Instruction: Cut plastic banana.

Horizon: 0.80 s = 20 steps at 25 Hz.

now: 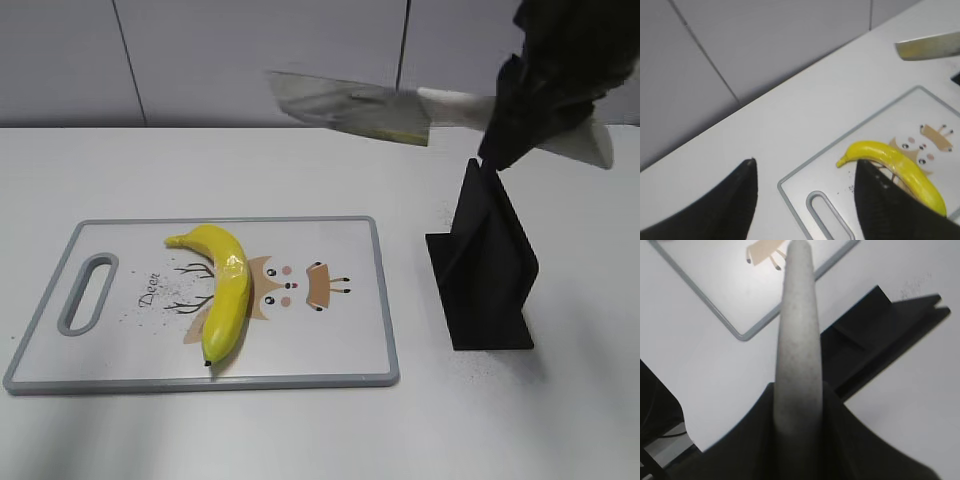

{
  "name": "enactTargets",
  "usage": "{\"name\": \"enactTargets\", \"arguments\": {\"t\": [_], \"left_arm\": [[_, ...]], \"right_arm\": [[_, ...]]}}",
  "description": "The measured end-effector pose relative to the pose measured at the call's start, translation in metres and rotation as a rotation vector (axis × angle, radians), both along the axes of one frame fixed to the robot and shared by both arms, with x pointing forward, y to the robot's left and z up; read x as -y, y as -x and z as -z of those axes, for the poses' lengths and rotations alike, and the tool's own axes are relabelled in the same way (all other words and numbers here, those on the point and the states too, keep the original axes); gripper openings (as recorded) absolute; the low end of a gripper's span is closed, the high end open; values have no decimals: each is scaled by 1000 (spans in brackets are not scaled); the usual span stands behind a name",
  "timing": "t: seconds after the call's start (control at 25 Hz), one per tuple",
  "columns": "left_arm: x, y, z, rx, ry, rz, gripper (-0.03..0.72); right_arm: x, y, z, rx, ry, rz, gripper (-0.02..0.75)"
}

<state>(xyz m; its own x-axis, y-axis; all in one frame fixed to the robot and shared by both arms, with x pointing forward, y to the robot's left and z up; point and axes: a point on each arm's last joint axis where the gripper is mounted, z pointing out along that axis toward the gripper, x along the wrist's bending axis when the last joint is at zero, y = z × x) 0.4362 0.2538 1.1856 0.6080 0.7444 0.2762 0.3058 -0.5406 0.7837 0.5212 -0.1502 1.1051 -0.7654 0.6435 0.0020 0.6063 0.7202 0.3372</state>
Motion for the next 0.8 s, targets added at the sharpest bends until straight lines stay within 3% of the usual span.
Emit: {"name": "enactTargets", "arguments": {"t": [0.12,0.24,0.48,0.8], "left_arm": [[17,-12,11,-47,-156,222,588],[35,-25,24,-108,-237,386,588],[62,-50,42,-169,-316,560,588],[75,-82,73,-277,-344,620,580]], "right_arm": [[-13,-13,2,11,-32,-153,162],[-25,-23,9,22,-55,-293,162],[-42,-41,30,27,-82,-502,162],[-53,-52,50,36,-121,-669,160]]}}
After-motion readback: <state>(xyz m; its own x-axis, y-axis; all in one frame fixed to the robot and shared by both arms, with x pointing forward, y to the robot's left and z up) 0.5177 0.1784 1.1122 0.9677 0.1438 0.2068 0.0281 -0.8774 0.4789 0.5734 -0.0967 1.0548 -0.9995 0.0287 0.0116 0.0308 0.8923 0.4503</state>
